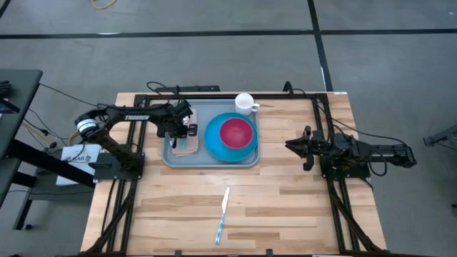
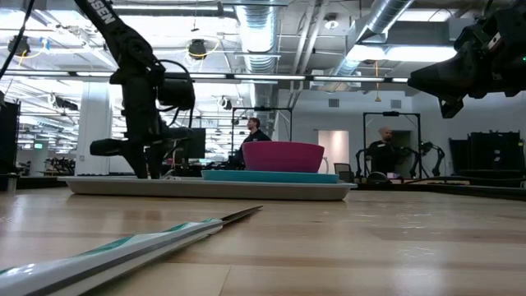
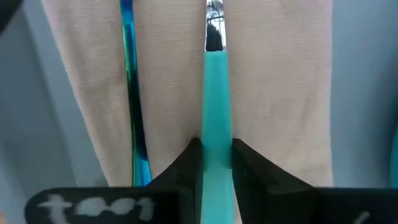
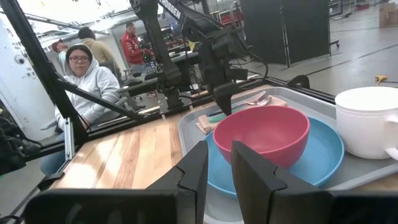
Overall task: Set up tray
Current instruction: Put the light blue spoon on the brown napkin to the right of the blue fork, then put the white patterned knife on the brown napkin to the right of the light blue spoon
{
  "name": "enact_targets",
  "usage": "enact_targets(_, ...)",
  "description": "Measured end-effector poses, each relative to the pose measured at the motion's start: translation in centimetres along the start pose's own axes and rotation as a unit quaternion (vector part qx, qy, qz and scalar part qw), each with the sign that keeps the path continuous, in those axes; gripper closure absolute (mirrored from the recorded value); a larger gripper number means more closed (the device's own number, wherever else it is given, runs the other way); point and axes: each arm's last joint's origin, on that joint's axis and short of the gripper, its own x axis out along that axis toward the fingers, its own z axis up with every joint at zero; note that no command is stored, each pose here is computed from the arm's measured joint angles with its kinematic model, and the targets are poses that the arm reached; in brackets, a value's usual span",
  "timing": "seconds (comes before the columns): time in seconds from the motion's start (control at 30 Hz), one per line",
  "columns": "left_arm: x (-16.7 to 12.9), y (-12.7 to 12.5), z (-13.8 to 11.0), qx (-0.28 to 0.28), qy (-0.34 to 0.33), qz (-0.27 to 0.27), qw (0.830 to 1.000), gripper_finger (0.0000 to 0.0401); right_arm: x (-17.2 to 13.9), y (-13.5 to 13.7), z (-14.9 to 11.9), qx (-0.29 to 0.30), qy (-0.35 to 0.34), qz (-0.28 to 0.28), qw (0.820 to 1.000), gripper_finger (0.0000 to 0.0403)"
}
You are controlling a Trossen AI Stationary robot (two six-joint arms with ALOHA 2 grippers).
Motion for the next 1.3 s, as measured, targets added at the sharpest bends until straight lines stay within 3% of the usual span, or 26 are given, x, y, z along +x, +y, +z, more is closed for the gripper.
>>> enact_targets(0.23, -0.2, -0.3, 0.3, 0.009, -0.012, 0.0, 1.0, 0.0241, 0.0, 0.0, 0.0, 0.0, 0.0, 0.0, 1.0, 0.0339)
enact_targets(0.37, -0.8, -0.9, 0.8, 0.028, -0.025, 0.0, 0.999, 0.0193, 0.0, 0.0, 0.0, 0.0, 0.0, 0.0, 1.0, 0.0339)
enact_targets(0.53, -2.6, -2.0, 1.6, 0.034, -0.072, -0.004, 0.997, 0.0173, 0.0, 0.0, 0.0, 0.0, 0.0, 0.0, 1.0, 0.0339)
enact_targets(0.8, -8.3, -3.5, 1.4, 0.042, -0.126, -0.041, 0.99, 0.0177, 0.0, 0.0, 0.0, 0.0, 0.0, 0.0, 1.0, 0.0339)
enact_targets(1.03, -15.1, -6.0, -2.8, 0.09, -0.186, -0.14, 0.968, 0.0178, 0.0, 0.0, 0.0, 0.0, 0.0, 0.0, 1.0, 0.0339)
enact_targets(1.3, -19.2, -9.4, -11.4, 0.112, -0.154, -0.255, 0.948, 0.0178, 0.0, 0.0, 0.0, 0.0, 0.0, 0.0, 1.0, 0.0339)
